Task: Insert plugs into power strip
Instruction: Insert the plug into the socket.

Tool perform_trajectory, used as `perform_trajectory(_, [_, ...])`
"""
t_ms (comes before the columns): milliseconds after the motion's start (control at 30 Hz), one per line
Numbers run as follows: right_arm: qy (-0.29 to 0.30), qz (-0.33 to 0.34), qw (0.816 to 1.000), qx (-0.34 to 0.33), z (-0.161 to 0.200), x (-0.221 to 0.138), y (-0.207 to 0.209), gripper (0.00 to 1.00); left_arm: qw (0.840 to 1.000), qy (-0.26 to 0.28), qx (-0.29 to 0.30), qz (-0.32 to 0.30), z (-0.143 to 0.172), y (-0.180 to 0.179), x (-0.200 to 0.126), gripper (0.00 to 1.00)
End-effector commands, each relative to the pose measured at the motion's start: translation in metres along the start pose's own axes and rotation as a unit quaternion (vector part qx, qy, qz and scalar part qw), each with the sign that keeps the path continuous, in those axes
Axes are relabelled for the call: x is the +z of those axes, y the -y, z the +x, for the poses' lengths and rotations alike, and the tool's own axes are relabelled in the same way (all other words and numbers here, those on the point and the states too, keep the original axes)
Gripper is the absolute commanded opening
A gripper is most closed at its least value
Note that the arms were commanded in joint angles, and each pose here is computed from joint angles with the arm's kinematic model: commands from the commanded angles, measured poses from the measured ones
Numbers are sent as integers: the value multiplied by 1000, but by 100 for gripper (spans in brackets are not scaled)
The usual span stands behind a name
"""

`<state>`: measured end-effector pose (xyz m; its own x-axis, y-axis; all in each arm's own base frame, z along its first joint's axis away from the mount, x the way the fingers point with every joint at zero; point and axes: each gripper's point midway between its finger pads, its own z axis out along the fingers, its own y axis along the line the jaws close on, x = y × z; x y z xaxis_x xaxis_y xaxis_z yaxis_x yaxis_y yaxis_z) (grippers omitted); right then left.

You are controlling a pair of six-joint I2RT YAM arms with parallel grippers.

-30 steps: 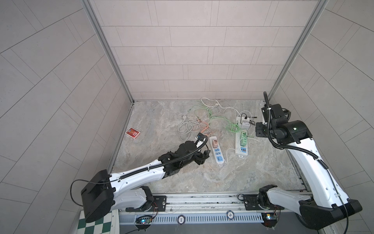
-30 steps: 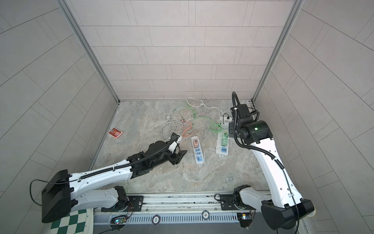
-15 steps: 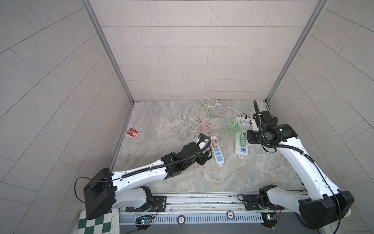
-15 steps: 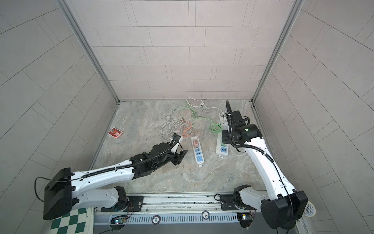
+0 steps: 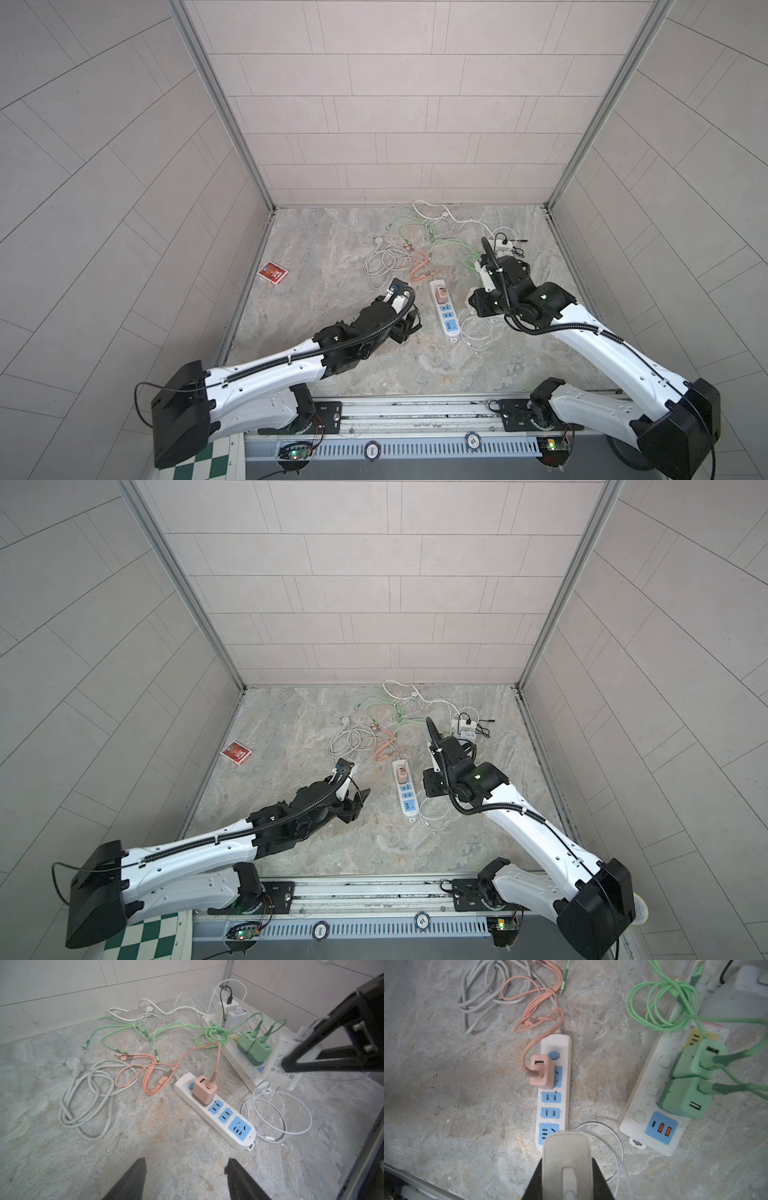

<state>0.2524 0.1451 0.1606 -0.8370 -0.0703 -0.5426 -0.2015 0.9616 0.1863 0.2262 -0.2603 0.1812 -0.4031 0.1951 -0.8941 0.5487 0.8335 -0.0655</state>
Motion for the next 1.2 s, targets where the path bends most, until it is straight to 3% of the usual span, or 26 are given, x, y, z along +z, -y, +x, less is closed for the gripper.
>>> perform_trajectory(0, [23,-1,1000,12,-2,12,-8,0,999,7,5,-42,3,-18,-6,69])
perform_trajectory(400, [38,-29,999,-20,9,24,-40,0,997,23,12,-69,2,-32,-17,71])
perform_trajectory(1167, [32,-44,998,8,33,50,-42,0,997,26,9,-72,2,-37,-24,72])
